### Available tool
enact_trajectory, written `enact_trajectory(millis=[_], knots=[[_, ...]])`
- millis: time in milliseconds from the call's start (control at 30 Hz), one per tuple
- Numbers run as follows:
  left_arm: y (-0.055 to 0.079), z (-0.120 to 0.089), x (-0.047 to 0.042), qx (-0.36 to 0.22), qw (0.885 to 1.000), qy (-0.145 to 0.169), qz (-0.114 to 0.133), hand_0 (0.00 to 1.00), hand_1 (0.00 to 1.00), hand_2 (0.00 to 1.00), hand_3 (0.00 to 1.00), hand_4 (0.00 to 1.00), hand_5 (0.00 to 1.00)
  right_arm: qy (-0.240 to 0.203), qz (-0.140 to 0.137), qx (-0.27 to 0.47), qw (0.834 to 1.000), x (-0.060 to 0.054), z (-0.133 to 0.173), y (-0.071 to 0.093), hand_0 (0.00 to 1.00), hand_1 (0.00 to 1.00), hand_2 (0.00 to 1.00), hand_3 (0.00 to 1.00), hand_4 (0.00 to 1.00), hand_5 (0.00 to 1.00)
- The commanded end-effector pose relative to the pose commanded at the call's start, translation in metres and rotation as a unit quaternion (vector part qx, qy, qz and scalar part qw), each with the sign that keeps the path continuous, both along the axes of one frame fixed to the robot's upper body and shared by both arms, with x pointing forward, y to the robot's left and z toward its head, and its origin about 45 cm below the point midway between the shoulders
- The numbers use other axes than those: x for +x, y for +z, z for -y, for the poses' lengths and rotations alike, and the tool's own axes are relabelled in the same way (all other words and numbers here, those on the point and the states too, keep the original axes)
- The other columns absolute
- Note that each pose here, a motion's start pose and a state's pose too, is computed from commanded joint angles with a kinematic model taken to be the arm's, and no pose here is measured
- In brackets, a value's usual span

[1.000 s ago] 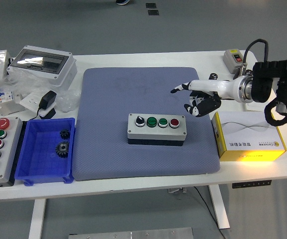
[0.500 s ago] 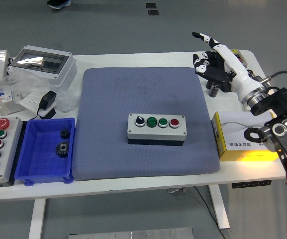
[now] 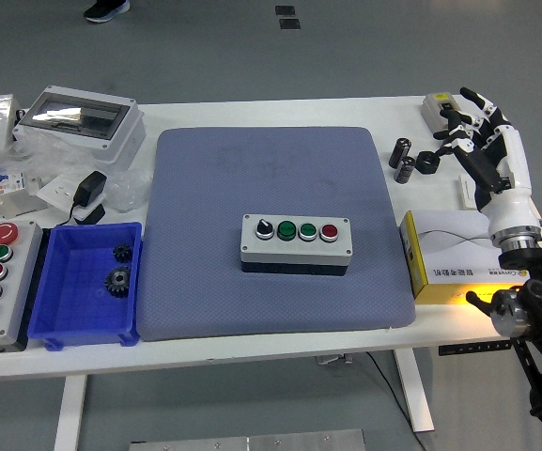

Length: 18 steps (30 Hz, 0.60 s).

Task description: Pick up the button,place it on the desk,press the button,press the button

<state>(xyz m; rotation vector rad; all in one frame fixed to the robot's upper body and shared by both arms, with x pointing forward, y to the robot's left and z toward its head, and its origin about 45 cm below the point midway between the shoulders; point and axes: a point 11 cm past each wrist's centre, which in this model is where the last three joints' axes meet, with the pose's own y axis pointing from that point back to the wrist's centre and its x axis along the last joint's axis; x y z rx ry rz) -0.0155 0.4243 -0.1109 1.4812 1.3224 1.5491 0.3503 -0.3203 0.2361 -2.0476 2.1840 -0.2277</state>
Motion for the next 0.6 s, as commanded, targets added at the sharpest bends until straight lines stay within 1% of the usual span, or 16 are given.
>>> enact_trajectory(millis=[33, 200, 233, 400, 433, 600], knots=[[0.001, -0.001, 0.0004, 0.001, 1.000, 0.000, 0.000, 0.638, 0.542, 0.621, 0.583, 0.624, 0.104, -0.001, 0.000, 0.002, 1.000, 0.000, 0.001, 0.000, 0.766, 0.750, 0.767, 0.793, 0.719, 0.469], [0.002, -0.006, 0.0028, 0.006, 1.000, -0.003, 0.001, 0.638, 0.542, 0.621, 0.583, 0.624, 0.104, -0.009, 0.002, 0.008, 1.000, 0.000, 0.005, -0.001, 0.766, 0.750, 0.767, 0.793, 0.719, 0.469], [0.003, -0.007, 0.0032, 0.007, 1.000, -0.003, 0.001, 0.637, 0.542, 0.621, 0.582, 0.623, 0.106, -0.010, 0.002, 0.009, 1.000, 0.000, 0.005, -0.001, 0.821, 0.779, 0.794, 0.810, 0.790, 0.584], [0.004, -0.010, 0.0041, 0.010, 1.000, -0.004, 0.002, 0.637, 0.542, 0.621, 0.582, 0.623, 0.106, -0.022, -0.001, 0.021, 1.000, 0.000, 0.012, -0.005, 0.821, 0.779, 0.794, 0.810, 0.790, 0.584], [0.004, -0.011, 0.0040, 0.011, 1.000, -0.004, 0.002, 0.637, 0.542, 0.621, 0.583, 0.623, 0.107, -0.026, -0.002, 0.025, 0.999, -0.001, 0.015, -0.007, 0.825, 0.783, 0.790, 0.806, 0.815, 0.626], [0.004, -0.010, 0.0005, 0.011, 1.000, -0.002, -0.001, 0.637, 0.542, 0.621, 0.583, 0.623, 0.107, -0.039, -0.006, 0.033, 0.999, -0.004, 0.024, -0.011, 0.825, 0.783, 0.790, 0.806, 0.815, 0.626]])
